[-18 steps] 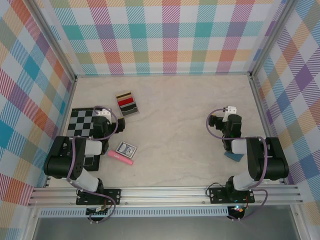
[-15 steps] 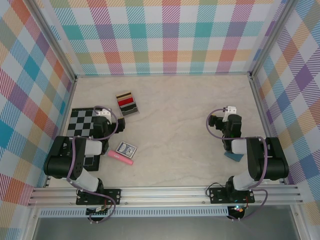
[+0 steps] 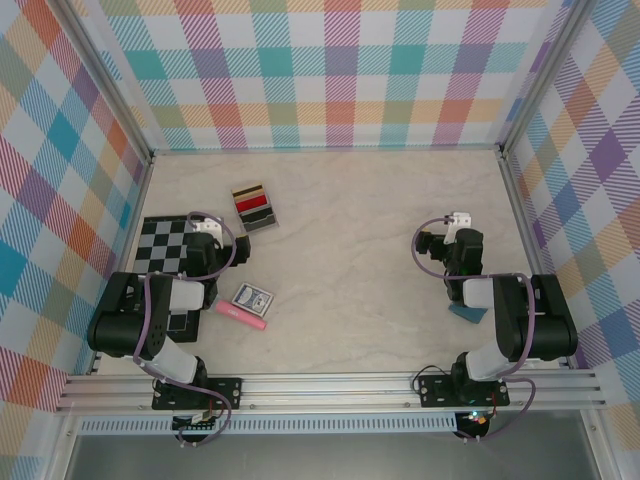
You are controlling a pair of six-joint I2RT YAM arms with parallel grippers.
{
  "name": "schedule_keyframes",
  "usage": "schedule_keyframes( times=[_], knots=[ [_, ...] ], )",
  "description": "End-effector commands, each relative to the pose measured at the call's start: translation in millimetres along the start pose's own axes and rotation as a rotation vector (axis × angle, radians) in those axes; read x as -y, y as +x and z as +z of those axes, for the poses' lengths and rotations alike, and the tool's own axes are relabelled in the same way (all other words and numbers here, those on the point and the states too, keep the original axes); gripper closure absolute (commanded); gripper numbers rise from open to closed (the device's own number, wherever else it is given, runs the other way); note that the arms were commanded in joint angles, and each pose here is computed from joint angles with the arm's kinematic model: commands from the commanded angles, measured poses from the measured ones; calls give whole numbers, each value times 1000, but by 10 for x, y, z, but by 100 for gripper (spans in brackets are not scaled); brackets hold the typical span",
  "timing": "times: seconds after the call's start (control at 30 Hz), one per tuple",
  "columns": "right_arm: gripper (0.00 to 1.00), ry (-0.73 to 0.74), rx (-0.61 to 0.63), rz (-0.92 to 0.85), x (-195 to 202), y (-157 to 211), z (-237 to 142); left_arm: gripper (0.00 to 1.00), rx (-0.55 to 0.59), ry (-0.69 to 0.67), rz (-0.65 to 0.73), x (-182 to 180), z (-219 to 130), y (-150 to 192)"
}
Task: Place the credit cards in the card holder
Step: Move the card holder to the center of the table.
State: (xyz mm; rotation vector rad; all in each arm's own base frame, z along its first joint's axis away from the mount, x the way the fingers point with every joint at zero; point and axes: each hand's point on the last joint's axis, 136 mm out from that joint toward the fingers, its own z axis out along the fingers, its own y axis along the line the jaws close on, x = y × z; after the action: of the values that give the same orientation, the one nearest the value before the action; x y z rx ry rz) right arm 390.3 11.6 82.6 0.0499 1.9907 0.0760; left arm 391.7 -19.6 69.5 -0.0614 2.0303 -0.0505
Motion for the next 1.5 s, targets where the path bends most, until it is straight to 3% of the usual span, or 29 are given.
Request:
schedule_keyframes(
  times=[0.0,0.27,0.37,0.5,0.67,0.77,0.87,1.0,1.2,1.3,1.47],
  knots=[
    [0,-21,35,-15,-34,-109,19,0,67,14,5,-6,-44,-148],
    [0,40,-6,17,47,-266,-83,0,111,-38,-53,-152,-251,-353],
    [0,166,-185,160,209,-306,-261,0,131,-41,-68,-163,-397,-521],
    [0,365,-497,361,389,-126,-645,0,142,-90,-231,-245,-597,-851],
    [0,454,-680,555,502,249,-1029,0,-18,-207,-475,-372,-889,-919],
    [3,423,-708,685,522,404,-1161,0,-86,9,-477,16,-1003,-1012],
    [6,500,-751,788,631,596,-1368,0,-140,220,-525,388,-1125,-1058],
    [13,506,-771,841,610,787,-1471,0,-231,404,-569,749,-1256,-1002],
    [22,296,-878,914,232,974,-1247,0,-338,489,-545,1078,-1361,-733],
    [27,278,-963,873,90,1058,-1172,0,-356,493,-532,1148,-1383,-653],
    [26,174,-1048,780,-387,1132,-1053,0,-385,508,-520,1253,-1412,-584]
  ],
)
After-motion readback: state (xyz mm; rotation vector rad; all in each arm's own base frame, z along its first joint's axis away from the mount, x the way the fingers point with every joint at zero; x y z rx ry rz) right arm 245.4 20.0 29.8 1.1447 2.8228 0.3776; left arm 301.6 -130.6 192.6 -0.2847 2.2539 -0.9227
